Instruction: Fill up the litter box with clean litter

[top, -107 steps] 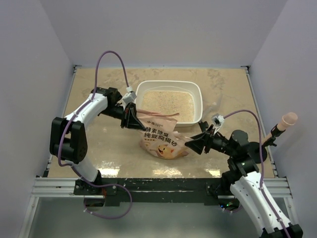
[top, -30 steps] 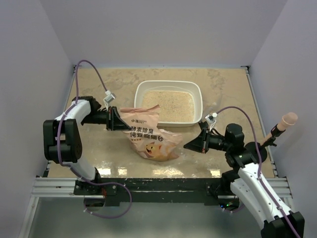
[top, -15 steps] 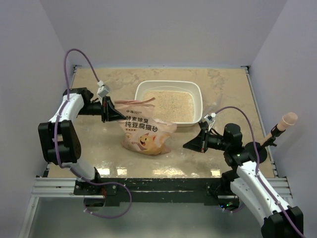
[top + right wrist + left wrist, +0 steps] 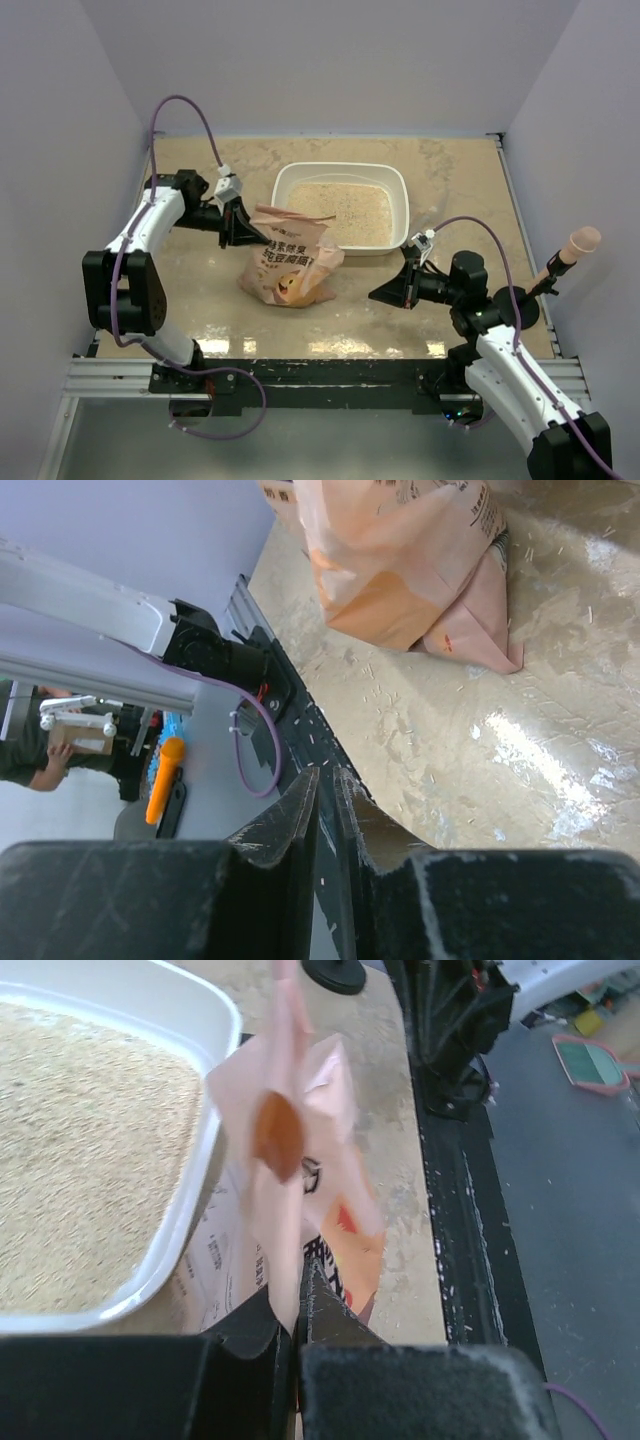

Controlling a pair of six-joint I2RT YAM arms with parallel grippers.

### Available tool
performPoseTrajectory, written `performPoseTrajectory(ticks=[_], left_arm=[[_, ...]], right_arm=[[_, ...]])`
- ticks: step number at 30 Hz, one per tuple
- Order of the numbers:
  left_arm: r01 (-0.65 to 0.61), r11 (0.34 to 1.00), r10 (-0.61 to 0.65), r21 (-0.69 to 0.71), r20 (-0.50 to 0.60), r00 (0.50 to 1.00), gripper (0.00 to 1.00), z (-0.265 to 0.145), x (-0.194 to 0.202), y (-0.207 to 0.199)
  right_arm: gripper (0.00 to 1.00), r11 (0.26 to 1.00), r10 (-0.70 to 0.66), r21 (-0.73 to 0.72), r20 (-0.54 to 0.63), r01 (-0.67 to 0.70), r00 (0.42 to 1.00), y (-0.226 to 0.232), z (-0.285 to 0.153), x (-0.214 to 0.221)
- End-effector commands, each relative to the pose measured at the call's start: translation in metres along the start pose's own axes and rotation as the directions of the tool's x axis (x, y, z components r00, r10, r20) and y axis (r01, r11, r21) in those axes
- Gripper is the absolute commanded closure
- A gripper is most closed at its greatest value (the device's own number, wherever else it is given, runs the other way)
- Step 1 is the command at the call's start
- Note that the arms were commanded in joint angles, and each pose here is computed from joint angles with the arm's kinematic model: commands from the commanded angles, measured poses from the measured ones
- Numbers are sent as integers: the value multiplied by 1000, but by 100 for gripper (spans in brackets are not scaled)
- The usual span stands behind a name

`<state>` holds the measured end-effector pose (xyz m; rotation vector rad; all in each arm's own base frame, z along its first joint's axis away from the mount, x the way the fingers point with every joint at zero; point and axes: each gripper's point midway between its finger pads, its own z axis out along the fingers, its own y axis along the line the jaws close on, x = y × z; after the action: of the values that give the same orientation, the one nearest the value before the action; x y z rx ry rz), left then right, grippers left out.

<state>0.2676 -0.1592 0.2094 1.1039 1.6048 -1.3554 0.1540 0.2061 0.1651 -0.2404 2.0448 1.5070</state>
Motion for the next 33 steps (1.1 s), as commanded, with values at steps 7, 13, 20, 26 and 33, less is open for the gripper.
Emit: performPoseTrajectory(ticks=[7,13,20,26,33], left_arm=[[-162,965,110,205,246,963,100,40,-44,-81],[-89,971,36,224,230,973,96,44,-28,-80],[-98,970,45,223,232,972,33,45,-27,-81],[-93,969,40,227,230,972,0,45,-27,-81],[-96,968,42,230,230,972,0,40,-55,-81]], right_arm=[[81,999,-42,-12,25,42,999,8,-5,-1],[70,999,-47,3,30,47,998,10,-10,1],[59,997,-61,38,19,60,998,6,-15,9],[58,997,-56,52,22,54,998,3,-16,11],[57,997,-55,59,14,54,998,0,-15,11]])
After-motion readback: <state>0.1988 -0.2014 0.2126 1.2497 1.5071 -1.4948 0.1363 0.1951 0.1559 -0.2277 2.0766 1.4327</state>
